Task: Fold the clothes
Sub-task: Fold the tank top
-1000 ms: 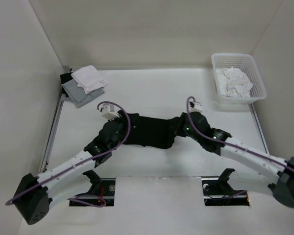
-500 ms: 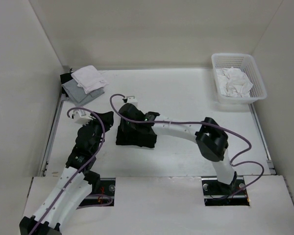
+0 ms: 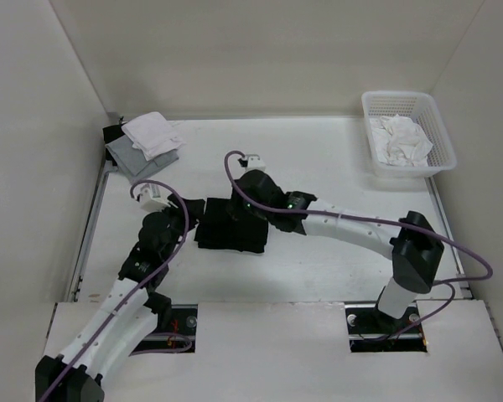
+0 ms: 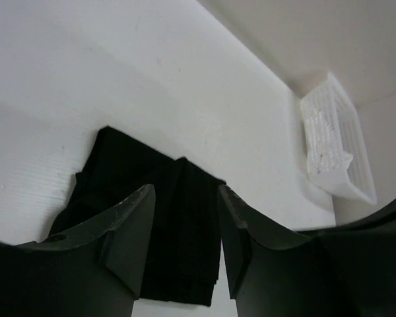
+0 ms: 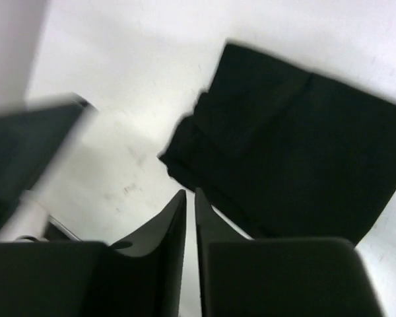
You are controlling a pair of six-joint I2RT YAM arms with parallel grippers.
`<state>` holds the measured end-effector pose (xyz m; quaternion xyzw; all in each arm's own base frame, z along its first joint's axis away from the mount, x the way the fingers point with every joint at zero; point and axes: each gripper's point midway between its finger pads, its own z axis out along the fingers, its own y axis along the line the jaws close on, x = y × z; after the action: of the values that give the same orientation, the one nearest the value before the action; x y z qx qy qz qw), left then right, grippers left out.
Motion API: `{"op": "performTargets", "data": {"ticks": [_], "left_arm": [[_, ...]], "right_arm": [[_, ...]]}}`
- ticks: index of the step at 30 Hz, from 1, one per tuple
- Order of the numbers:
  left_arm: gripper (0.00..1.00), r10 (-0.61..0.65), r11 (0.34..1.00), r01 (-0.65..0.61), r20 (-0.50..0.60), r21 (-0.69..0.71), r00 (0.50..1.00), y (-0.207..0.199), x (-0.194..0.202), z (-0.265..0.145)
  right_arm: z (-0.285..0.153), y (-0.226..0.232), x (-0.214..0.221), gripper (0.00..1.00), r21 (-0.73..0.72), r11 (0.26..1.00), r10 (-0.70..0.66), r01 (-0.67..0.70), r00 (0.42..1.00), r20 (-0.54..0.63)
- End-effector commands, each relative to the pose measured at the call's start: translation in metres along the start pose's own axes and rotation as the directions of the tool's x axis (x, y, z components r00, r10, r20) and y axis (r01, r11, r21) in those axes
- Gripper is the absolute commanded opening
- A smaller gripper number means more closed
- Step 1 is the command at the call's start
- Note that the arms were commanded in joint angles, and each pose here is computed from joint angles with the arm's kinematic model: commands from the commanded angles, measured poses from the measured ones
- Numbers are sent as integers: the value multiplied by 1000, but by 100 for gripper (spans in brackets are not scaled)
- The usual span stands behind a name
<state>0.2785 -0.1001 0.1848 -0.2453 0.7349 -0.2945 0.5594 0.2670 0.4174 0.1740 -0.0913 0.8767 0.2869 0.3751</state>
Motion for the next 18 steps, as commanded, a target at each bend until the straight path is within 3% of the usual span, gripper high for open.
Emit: {"op": "performTargets", "data": {"ticks": [1,4,7,12,18], "left_arm": [[40,15,1000,-14,-21,14,1000,1,18,3],[40,18,1000,-18,-13,11,1000,4,23,0],[40,6,1000,-6,7,8,1000,6,22,-3],[40,16,1000,-16,4,-21,1000,19,25,-1],[39,9,999,-10,-28,-46,1000,32,39,4]], "right_arm": [[22,-13,10,14,-23,999,35,-36,999,-39],[40,-9,25,42,-47,997,57,-61,996,-70],[53,-4,27,48,-74,993,85,-91,993,-76],[71,-9,36,49,-66,990,118,-126,987,-107],[85,-14,46,39,-52,987,143,-152,979,-144]]}}
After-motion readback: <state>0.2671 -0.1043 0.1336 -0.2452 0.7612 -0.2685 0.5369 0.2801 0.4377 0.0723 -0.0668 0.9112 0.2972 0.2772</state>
